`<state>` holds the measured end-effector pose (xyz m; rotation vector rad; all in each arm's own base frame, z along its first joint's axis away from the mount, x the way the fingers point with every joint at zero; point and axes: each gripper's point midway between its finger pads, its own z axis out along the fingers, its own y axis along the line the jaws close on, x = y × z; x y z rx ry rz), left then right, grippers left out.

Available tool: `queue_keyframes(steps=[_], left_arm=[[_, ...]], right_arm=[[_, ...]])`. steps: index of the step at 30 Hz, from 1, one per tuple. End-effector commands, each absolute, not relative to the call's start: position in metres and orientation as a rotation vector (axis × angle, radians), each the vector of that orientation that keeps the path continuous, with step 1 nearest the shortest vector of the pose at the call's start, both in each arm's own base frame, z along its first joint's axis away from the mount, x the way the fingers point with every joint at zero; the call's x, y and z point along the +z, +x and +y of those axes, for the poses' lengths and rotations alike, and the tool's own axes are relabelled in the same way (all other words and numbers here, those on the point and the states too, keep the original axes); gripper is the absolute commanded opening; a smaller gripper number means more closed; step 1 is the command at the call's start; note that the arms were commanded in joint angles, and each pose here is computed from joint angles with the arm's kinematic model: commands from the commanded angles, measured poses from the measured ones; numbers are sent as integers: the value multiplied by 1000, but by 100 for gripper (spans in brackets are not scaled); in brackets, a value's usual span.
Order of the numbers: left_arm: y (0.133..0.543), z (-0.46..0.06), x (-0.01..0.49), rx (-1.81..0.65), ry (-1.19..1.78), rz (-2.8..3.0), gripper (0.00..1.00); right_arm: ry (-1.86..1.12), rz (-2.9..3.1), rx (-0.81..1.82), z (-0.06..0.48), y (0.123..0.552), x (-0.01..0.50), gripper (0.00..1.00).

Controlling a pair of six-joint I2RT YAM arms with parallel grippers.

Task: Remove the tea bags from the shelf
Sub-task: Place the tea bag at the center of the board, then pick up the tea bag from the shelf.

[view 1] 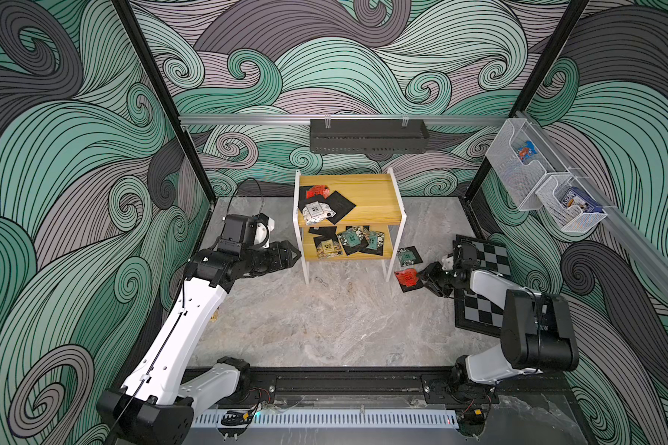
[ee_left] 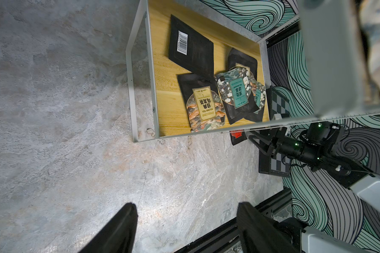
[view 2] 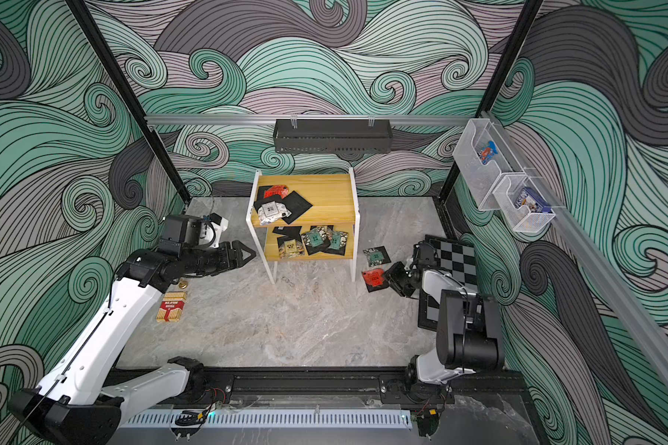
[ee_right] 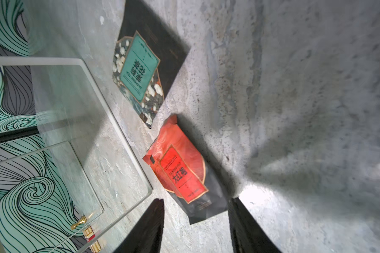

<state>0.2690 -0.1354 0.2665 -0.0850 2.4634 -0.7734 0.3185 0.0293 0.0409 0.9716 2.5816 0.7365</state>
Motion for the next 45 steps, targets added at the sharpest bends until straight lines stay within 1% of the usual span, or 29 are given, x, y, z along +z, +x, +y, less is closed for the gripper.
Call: queue_keyframes(steps=[1, 9, 11, 14, 19, 27, 29, 34, 39, 41, 42, 43, 45], left_arm=[[270, -135, 278, -767, -66, 2422, 75], [270, -132, 292, -746, -59, 2398, 75], [269, -131, 299, -745, -58, 2388, 75], [268, -131, 309, -744, -51, 2373, 75], [268, -132, 323, -759, -47, 2350, 75], [269, -135, 349, -777, -38, 2302, 74], [270, -136, 358, -785, -30, 2285, 74], [275, -139, 370, -798, -29, 2265, 73], [283, -141, 377, -812, -39, 2243, 72], [285, -142, 379, -820, -40, 2239, 72], [286, -143, 379, -823, -39, 2237, 72], [287, -144, 380, -827, -39, 2235, 72], [288, -145, 383, -834, -33, 2231, 72]], right_arm=[[983, 2584, 677, 20, 309, 51, 52], [819, 2515, 624, 16, 309, 111, 58], [746, 2497, 597, 19, 306, 132, 58], [616, 2463, 545, 27, 300, 163, 63], [420, 2409, 492, 43, 293, 213, 64], [-18, 2269, 406, 87, 281, 291, 67], [-139, 2222, 386, 103, 278, 308, 70], [-364, 2130, 401, 138, 271, 340, 72], [-589, 2040, 385, 173, 266, 362, 75], [-663, 1998, 378, 186, 265, 368, 77], [-703, 1973, 376, 193, 264, 371, 86], [-743, 1947, 370, 200, 264, 374, 99], [-814, 1898, 362, 211, 263, 380, 99]])
